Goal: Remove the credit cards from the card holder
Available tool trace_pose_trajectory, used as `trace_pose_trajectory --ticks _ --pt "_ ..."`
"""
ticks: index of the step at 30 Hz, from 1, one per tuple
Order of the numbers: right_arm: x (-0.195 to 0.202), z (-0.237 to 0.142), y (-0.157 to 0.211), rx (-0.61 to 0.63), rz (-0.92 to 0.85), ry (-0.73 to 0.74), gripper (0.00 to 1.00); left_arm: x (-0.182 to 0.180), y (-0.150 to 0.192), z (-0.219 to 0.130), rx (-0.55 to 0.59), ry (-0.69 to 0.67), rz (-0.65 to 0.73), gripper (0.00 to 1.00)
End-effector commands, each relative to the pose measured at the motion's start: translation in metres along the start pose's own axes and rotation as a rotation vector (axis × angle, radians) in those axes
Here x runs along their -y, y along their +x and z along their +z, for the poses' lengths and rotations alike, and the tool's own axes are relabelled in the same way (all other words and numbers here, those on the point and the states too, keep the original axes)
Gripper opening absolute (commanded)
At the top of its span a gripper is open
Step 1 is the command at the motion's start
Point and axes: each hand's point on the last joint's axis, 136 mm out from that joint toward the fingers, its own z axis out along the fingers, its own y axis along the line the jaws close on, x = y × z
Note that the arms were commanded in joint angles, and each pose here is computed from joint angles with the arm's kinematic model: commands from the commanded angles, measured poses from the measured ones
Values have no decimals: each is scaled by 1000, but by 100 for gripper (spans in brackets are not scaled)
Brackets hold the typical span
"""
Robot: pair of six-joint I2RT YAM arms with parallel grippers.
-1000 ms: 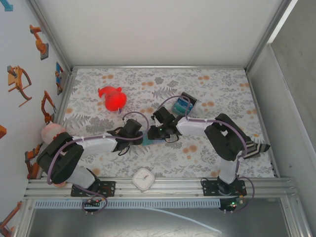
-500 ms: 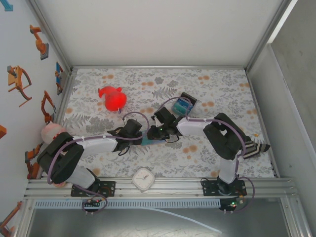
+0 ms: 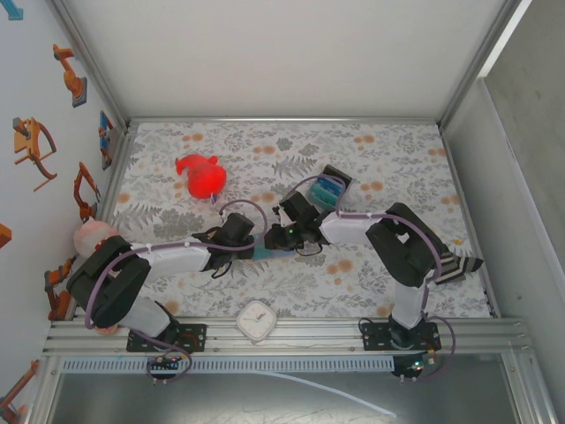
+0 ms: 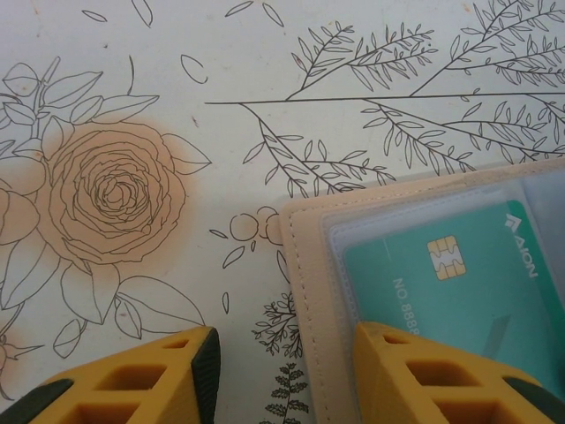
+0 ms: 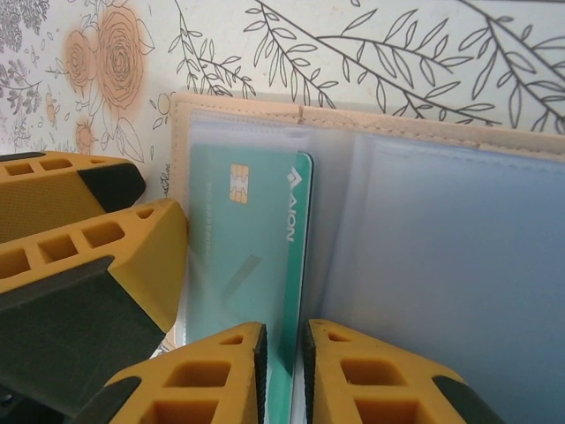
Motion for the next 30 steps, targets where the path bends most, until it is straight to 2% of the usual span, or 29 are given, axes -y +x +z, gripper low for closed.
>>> trace_pose_trajectory --ticks 1,13,30 --pt "-16 -11 -7 31 -13 -55 19 -3 7 2 -32 -30 36 44" --pt "-9 -15 -6 42 -5 -18 22 -2 5 1 -32 -31 40 43" --pt "7 3 -1 3 19 14 22 0 5 2 -35 -32 43 43"
